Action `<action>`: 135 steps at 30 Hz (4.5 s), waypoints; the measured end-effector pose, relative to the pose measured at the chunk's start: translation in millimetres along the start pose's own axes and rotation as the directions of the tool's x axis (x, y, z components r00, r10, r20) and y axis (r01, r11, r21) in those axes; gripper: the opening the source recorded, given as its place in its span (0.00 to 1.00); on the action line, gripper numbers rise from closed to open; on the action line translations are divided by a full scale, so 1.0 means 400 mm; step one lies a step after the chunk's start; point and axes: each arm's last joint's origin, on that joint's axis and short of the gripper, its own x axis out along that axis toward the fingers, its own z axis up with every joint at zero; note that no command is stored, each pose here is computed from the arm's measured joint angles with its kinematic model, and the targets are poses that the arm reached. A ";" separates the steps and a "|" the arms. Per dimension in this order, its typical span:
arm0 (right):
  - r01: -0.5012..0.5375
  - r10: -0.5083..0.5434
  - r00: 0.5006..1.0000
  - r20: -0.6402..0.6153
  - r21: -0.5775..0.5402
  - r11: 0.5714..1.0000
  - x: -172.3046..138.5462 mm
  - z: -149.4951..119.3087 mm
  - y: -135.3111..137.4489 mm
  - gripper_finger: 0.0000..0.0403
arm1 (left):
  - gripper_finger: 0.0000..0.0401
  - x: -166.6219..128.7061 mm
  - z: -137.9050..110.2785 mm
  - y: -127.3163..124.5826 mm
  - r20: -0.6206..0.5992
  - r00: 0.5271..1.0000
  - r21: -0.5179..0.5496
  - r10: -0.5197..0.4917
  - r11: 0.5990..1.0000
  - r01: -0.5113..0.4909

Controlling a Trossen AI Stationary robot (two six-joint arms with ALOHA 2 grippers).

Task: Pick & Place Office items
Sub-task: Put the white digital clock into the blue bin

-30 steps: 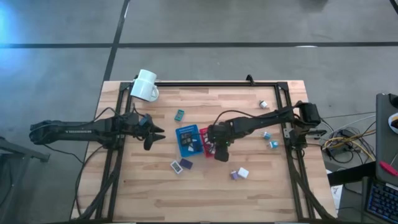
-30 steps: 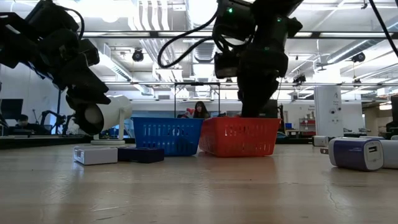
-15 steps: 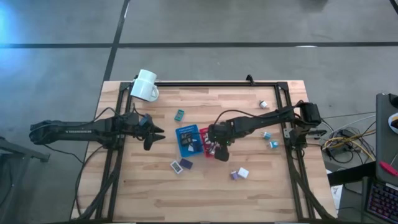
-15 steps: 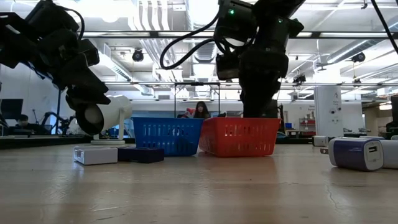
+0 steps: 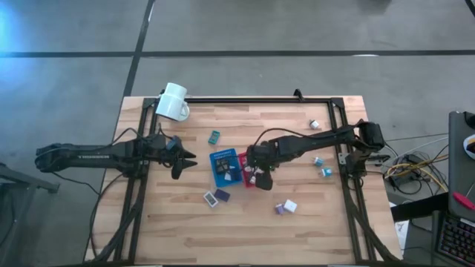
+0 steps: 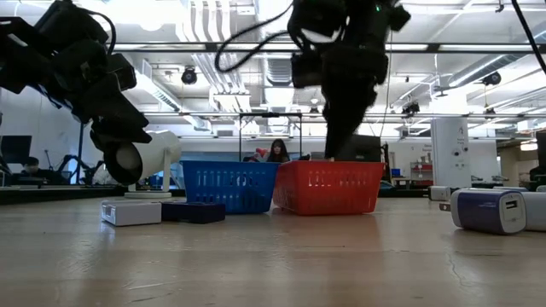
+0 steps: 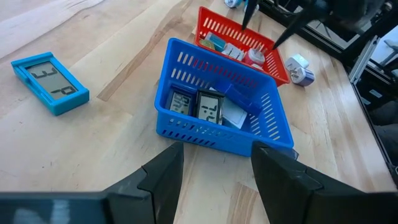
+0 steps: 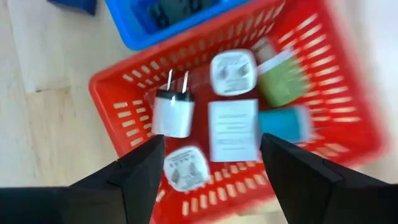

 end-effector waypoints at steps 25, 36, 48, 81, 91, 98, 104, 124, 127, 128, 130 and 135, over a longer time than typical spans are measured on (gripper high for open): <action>0.040 -0.041 0.782 0.622 0.015 0.999 -0.210 -0.211 0.041 0.64 | 0.48 -0.031 0.049 -0.028 0.198 0.974 0.276 -0.113 0.960 0.056; -0.028 -0.012 0.726 0.688 0.047 0.998 -0.057 -0.334 -0.004 0.65 | 0.48 -0.059 0.056 -0.035 0.280 0.949 0.353 -0.145 0.935 0.039; -0.111 0.064 0.625 0.778 0.007 0.994 0.014 -0.453 -0.031 0.65 | 0.48 -0.025 -0.022 0.003 0.210 0.972 0.329 -0.108 0.944 0.034; -0.123 0.065 0.632 0.772 0.018 0.992 0.084 -0.533 -0.063 0.62 | 0.38 0.005 -0.117 -0.064 0.023 0.982 0.175 -0.188 0.968 0.181; -0.116 0.058 0.640 0.766 0.021 0.993 0.094 -0.534 -0.064 0.62 | 0.38 0.006 -0.067 -0.135 -0.064 0.949 0.179 -0.309 0.932 0.316; -0.116 0.059 0.639 0.767 0.021 0.993 0.093 -0.533 -0.064 0.62 | 0.49 0.026 -0.055 -0.162 -0.180 0.910 0.089 -0.373 0.915 0.393; -0.117 0.059 0.638 0.768 0.020 0.993 0.093 -0.533 -0.064 0.62 | 0.58 0.048 -0.042 -0.185 -0.261 0.875 0.024 -0.408 0.903 0.428; -0.117 0.061 0.636 0.769 0.017 0.993 0.092 -0.532 -0.063 0.58 | 0.61 0.104 0.049 -0.263 -0.578 0.810 0.219 -0.100 0.937 0.272; -0.118 0.062 0.635 0.770 0.017 0.993 0.092 -0.531 -0.062 0.58 | 0.61 0.117 0.062 -0.275 -0.607 0.793 0.264 -0.047 0.930 0.257; -0.118 0.063 0.635 0.770 0.017 0.993 0.092 -0.531 -0.062 0.58 | 0.61 0.122 0.065 -0.278 -0.617 0.787 0.276 -0.031 0.927 0.253; -0.120 0.064 0.635 0.770 0.017 0.993 0.092 -0.531 -0.062 0.58 | 0.61 0.133 0.066 -0.281 -0.641 0.768 0.300 0.005 0.922 0.244; -0.119 0.064 0.635 0.770 0.016 0.993 0.092 -0.531 -0.062 0.58 | 0.61 0.164 0.055 -0.282 -0.699 0.711 0.338 0.077 0.912 0.234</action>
